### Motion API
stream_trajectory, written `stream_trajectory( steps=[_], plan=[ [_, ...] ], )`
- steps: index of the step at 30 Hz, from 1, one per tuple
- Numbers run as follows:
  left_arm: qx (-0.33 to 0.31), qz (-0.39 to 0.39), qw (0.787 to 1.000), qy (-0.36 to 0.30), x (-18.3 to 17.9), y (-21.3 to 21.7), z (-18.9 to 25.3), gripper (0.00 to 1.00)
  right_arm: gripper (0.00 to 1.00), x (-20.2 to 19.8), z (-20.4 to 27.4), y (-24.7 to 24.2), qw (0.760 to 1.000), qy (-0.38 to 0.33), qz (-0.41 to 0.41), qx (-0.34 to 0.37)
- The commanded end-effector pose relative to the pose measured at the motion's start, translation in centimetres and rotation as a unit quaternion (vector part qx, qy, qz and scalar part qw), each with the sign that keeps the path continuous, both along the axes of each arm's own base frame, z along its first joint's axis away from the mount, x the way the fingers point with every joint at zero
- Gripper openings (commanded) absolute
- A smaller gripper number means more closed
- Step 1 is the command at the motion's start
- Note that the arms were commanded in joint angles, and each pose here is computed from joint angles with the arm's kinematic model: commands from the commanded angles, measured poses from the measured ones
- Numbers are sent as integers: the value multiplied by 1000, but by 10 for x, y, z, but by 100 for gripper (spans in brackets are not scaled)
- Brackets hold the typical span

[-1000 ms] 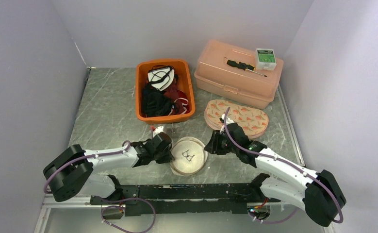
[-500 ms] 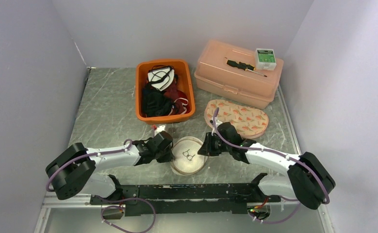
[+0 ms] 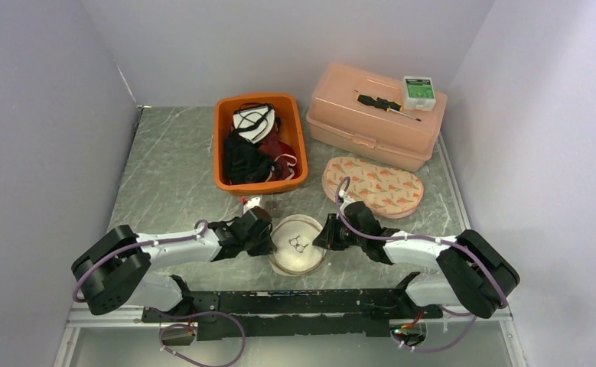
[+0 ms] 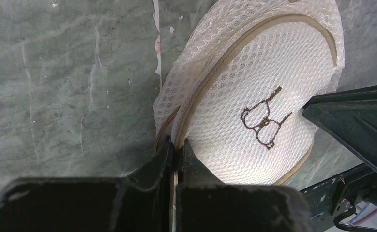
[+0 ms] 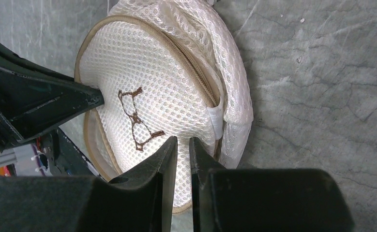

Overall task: Unzip the laundry bag and remove the bra
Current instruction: Close the laundry bag at the center of the board, then reset both arms

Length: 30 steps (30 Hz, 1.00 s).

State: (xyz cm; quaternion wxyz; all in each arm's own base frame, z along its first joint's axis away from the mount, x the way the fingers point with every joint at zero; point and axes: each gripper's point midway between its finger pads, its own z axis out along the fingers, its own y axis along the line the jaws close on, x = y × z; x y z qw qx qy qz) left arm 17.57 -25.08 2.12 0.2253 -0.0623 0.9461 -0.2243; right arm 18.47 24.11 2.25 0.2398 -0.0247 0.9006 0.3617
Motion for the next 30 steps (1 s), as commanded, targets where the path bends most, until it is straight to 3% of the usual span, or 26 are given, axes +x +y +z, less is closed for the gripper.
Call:
stream_trajectory(
  steps=[1, 6, 11, 16, 19, 30],
  plan=[
    [24, -4, 1000, 3, -5, 13, -14, 3, 20, 8, -20, -21, 998, -14, -40, -51],
    [30, -2, 1000, -2, -4, 17, -10, 3, 24, 7, -21, -24, 998, -16, -37, -56],
    [25, 0, 1000, -9, -5, 20, 0, 10, 44, 7, -8, -22, 998, -34, -30, -43],
    [-4, -12, 999, -34, -4, 15, 28, 56, 58, 11, 39, -17, 996, -86, -16, -12],
    [-11, -17, 998, -51, -3, 14, 49, 68, 65, 13, 72, -21, 992, -129, -12, -9],
    [-23, -18, 987, -155, 12, 27, 122, 75, 68, 7, 158, -57, 965, -257, -54, 13]
  ],
)
